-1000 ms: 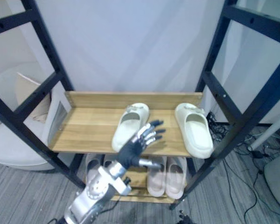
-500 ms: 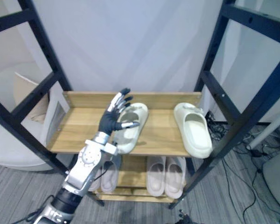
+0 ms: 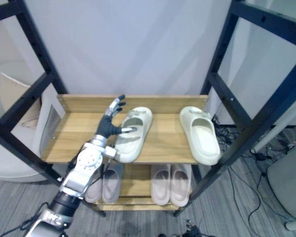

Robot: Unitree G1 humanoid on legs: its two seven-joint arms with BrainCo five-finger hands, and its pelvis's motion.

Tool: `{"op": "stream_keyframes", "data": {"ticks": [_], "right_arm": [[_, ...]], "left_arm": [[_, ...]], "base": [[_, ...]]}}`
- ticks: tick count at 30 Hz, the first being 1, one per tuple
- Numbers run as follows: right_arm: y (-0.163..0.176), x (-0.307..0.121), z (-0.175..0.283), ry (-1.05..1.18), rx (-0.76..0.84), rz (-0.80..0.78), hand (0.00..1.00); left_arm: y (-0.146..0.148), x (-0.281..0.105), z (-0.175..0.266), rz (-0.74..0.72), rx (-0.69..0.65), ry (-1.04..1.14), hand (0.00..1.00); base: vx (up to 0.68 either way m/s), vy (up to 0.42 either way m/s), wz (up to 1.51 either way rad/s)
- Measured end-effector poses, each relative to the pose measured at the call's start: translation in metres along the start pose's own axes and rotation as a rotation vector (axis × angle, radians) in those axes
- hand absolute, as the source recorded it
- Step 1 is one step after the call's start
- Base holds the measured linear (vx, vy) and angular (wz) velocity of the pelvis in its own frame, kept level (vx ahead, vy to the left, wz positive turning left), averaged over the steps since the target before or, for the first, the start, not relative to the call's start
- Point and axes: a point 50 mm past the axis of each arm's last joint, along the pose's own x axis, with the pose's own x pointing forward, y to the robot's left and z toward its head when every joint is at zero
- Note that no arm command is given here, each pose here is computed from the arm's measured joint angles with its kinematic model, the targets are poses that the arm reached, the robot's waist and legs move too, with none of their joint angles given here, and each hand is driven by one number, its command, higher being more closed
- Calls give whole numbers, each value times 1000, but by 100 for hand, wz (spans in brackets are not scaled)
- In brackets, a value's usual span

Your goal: Organize the slippers on the shoe rack

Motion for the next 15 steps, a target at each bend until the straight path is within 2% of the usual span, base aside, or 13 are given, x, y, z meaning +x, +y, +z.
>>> {"op": "stream_keyframes", "data": {"ticks": [15], "right_arm": [[5, -2, 0, -10, 11, 8, 0]], "left_arm": [[3, 12, -5, -11, 142, 23, 0]], "base": [[-4, 7, -2]]}}
